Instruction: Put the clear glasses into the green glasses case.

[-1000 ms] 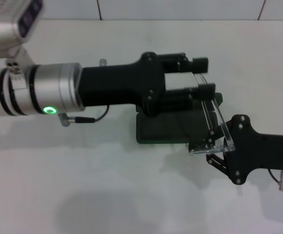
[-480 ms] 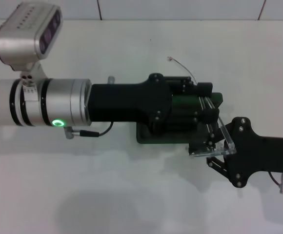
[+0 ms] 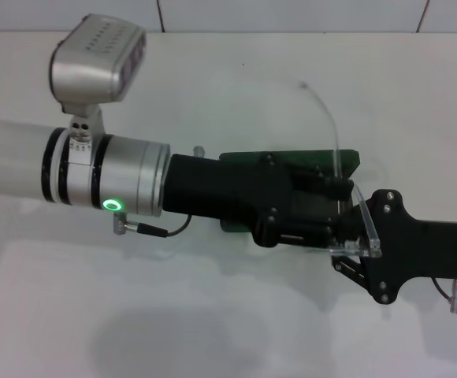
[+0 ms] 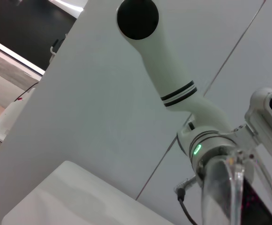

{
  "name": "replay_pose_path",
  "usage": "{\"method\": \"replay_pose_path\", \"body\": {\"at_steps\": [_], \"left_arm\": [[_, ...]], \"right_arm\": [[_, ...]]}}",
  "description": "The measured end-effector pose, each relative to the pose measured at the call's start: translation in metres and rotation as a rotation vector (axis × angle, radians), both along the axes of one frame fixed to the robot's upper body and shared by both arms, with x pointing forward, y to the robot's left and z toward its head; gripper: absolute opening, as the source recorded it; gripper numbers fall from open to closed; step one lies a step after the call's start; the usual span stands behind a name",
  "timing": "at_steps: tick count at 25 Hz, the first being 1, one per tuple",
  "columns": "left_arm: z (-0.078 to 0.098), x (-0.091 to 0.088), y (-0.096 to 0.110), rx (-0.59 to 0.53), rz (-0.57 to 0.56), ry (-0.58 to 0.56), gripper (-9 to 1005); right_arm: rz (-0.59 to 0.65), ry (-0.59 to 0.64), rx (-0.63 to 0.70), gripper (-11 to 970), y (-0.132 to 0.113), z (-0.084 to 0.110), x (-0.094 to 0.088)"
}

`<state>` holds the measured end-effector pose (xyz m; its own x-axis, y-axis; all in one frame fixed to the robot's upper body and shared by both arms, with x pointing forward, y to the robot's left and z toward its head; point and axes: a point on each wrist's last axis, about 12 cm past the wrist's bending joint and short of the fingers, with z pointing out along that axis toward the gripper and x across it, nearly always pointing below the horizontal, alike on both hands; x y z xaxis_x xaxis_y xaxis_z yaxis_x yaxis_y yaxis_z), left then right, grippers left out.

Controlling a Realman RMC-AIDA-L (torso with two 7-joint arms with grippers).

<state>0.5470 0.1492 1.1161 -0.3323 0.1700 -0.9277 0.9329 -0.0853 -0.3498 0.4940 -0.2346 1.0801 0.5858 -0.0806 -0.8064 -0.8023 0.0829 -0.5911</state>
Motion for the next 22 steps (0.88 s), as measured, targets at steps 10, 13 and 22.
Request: {"method": "replay_pose_path", "body": {"at_steps": [10, 13, 22], "left_arm": [[0.007, 0.006, 0.002, 0.004, 0.006, -0.018, 591], [0.009, 0.008, 0.007, -0.005, 0.030, -0.027, 591], [0.014, 0.016, 0.020, -0.017, 0.095, -0.041, 591]], "right_arm": [[-0.008, 0.004, 0.003, 20, -0.001, -0.001, -0.001], [-0.008, 0.004, 0.003, 20, -0.001, -0.001, -0.002], [-0.008, 0.005, 0.003, 20, -0.002, -0.001, -0.002]]}}
